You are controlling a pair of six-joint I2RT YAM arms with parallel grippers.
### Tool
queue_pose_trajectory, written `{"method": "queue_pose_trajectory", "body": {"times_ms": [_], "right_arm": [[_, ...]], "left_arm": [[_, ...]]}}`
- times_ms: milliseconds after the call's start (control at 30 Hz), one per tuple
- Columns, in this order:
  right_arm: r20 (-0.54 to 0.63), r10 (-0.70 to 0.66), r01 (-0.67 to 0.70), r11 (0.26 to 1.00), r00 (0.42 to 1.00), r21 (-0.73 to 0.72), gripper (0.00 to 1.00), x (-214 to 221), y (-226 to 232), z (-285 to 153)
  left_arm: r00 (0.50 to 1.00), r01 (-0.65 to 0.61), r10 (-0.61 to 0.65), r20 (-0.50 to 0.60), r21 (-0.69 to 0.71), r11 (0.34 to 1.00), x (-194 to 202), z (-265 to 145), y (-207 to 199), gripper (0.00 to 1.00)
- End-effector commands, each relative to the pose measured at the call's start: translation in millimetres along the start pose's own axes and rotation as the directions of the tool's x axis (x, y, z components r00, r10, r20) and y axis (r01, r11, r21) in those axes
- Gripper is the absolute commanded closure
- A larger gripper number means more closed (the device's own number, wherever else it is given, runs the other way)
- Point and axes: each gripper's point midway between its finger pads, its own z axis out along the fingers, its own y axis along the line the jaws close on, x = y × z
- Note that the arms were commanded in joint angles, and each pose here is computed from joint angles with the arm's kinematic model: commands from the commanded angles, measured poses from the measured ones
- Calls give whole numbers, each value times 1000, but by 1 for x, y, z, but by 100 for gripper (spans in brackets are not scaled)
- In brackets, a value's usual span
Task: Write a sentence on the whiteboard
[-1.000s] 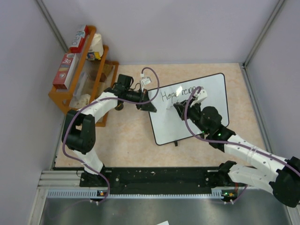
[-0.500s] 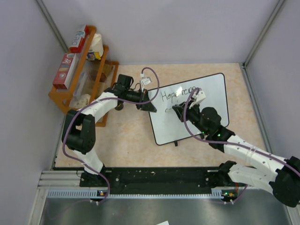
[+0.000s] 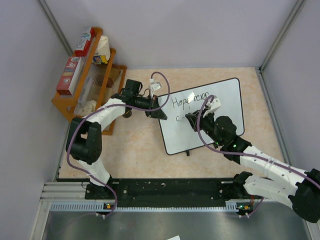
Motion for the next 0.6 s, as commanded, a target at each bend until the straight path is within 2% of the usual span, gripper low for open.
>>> {"method": "queue_pose_trajectory", "body": {"times_ms": [0,300,567], "right_arm": [[39,-8,6,998,999,68,100,-11,-10,-1],[94,11,-18,997,996,71,100,-32,-6,4],[98,19,-26,997,995,67,100,-31,-7,2]], "left_arm": [[991,-80,46,-127,-281,956,41,2,63,100],[991,-83,48,-129,-282,956,41,2,63,100],[991,-80,45,-129,-282,956,42,3,64,100]]}}
